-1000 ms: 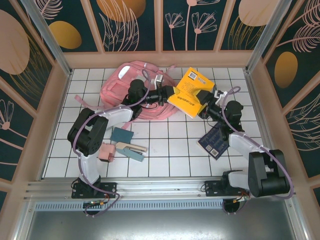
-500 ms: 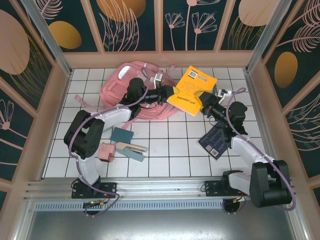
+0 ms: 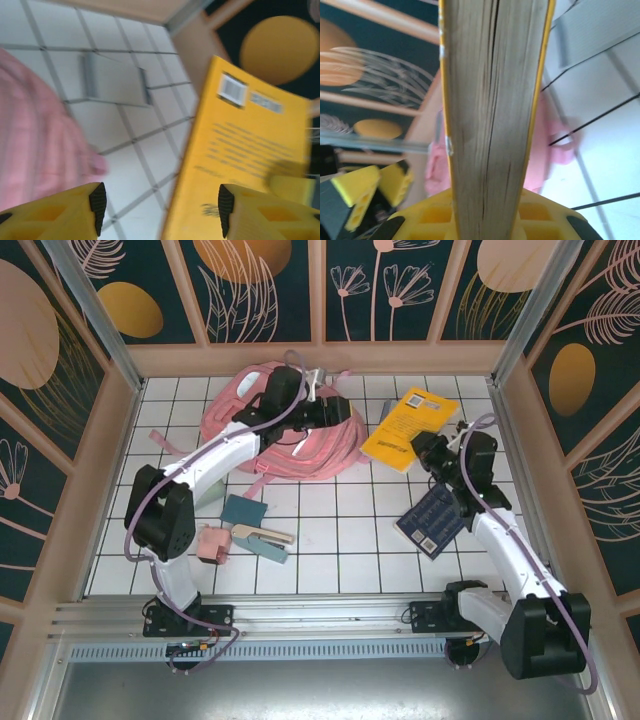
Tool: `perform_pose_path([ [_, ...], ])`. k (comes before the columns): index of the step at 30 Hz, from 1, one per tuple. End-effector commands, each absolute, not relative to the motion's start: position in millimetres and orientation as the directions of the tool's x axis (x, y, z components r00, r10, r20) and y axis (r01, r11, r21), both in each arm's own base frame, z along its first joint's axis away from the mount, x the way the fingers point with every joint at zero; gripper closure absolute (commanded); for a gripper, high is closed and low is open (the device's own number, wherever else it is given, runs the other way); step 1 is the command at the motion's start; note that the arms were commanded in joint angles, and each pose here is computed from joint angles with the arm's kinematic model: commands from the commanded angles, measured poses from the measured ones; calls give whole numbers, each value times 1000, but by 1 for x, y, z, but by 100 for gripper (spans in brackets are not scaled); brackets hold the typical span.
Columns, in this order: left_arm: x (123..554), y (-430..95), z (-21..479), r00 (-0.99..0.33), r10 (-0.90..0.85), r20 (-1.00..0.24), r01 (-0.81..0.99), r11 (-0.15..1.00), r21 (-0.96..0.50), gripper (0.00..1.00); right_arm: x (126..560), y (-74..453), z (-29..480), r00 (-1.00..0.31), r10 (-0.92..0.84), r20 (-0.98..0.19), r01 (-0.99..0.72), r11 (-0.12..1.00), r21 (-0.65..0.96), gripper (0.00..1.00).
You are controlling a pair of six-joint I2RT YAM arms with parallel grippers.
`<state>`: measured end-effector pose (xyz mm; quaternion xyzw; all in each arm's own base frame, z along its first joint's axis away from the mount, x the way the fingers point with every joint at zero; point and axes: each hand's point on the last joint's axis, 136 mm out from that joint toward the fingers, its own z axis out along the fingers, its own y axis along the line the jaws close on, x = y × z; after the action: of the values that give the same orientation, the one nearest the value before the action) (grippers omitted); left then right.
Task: Pack the student bag
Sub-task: Pass the book, then open the student bag at the top-center of the table.
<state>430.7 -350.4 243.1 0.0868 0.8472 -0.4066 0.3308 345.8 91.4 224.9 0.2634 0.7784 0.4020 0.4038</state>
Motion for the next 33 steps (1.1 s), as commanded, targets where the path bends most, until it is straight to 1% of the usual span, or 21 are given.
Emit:
perform_pose_path([
  [1,445,-316,177,-766,103,-635,384,865,-324,37,343,63,225,-486,698,-526,138,655,743,100],
  [4,461,-313,157,-757,164,-632,370,906,-208,36,341,58,217,-495,705,-507,142,642,753,100],
  [8,480,-310,138,-754,203,-625,349,929,-120,35,339,56,205,-516,706,-485,145,630,763,100],
  [13,486,-316,108,-768,246,-591,360,929,-82,31,339,50,192,-532,703,-472,159,631,760,100],
  [22,487,-308,69,-791,291,-538,352,936,-11,29,342,47,174,-560,709,-429,170,605,778,100],
  [28,489,-294,53,-786,345,-514,343,934,102,28,342,50,167,-574,712,-404,172,588,791,100],
  [31,487,-294,45,-789,358,-500,349,930,114,31,342,52,164,-580,713,-394,171,579,797,100],
  [32,486,-295,43,-792,358,-495,354,929,105,34,342,52,164,-581,714,-391,172,577,799,100],
  [33,485,-298,42,-795,355,-492,359,929,90,40,342,52,163,-580,716,-388,175,575,799,100],
])
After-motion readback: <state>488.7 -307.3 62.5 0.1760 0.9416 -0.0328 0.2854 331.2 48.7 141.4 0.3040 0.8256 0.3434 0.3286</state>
